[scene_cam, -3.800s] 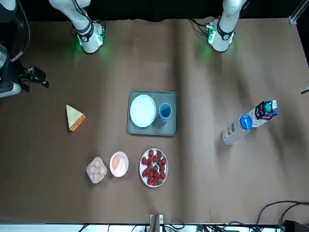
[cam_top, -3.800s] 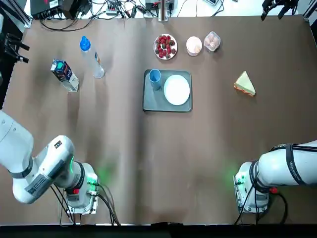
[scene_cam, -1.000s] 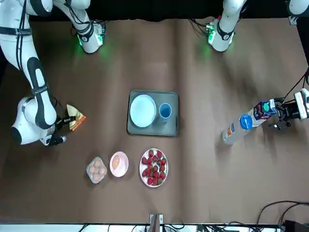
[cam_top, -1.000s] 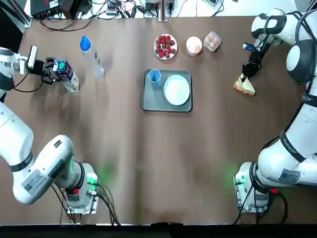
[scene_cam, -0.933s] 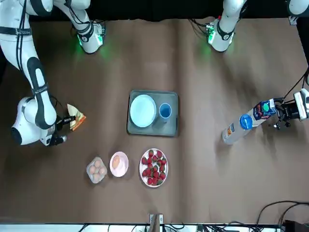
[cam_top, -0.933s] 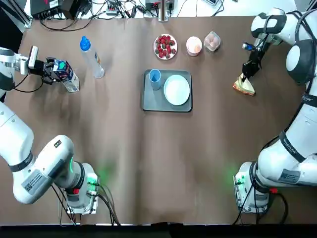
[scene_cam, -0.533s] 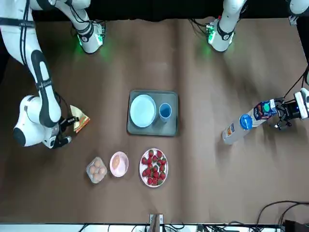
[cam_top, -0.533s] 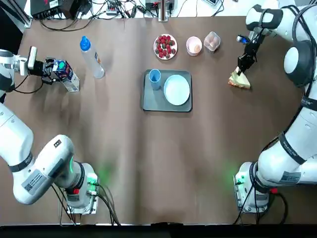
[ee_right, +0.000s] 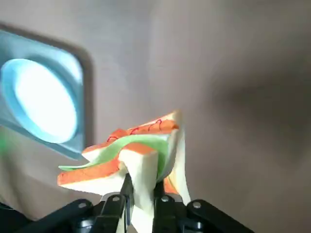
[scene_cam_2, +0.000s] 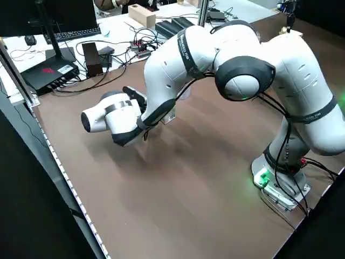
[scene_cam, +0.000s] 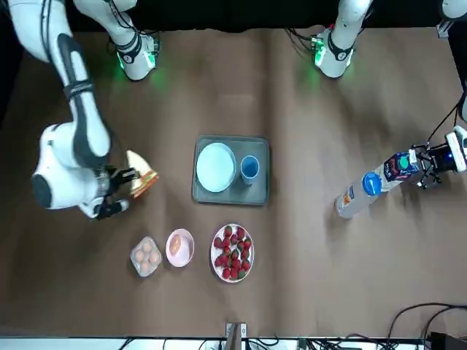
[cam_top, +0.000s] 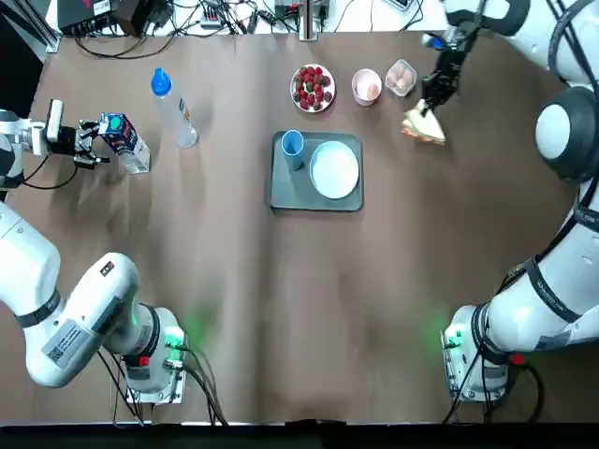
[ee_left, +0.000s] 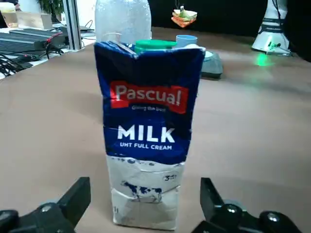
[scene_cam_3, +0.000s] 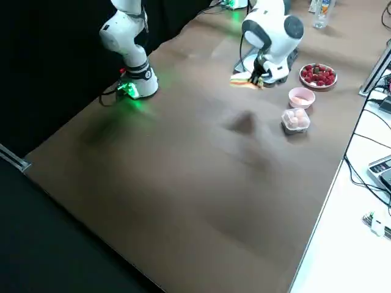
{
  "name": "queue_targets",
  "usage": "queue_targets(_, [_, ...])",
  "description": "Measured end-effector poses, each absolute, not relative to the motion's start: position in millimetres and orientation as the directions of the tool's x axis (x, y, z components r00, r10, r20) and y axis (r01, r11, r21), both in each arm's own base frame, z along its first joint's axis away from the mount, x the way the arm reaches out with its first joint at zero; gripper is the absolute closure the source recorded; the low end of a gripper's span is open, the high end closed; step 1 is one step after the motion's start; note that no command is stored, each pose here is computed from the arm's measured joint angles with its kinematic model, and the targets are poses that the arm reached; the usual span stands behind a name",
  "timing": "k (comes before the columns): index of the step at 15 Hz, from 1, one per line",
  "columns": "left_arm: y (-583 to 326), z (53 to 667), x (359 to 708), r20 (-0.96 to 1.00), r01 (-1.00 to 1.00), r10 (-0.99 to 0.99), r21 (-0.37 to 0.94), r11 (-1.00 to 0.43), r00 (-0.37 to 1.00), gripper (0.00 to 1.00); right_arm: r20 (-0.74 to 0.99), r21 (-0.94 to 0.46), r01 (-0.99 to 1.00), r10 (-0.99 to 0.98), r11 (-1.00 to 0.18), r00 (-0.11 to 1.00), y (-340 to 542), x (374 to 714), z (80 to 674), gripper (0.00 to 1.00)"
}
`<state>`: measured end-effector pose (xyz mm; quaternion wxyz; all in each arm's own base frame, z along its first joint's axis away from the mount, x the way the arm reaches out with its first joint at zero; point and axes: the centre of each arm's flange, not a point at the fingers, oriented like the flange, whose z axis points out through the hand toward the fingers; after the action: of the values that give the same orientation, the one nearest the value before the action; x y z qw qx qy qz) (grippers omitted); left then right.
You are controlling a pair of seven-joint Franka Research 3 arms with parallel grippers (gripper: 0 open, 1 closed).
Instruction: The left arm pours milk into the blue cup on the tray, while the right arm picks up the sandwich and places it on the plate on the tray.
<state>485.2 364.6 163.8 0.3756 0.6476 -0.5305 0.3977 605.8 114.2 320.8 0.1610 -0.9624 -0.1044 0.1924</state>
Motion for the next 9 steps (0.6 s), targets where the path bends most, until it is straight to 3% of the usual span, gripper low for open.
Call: queue_targets(9, [350, 160, 487, 0.929, -0.991, -0.361, 0.039, -0.128, 0.083, 0.00, -0.286, -0.307, 0.086, 0.178, -0.948, 0.941, 307, 563, 319, 0.80])
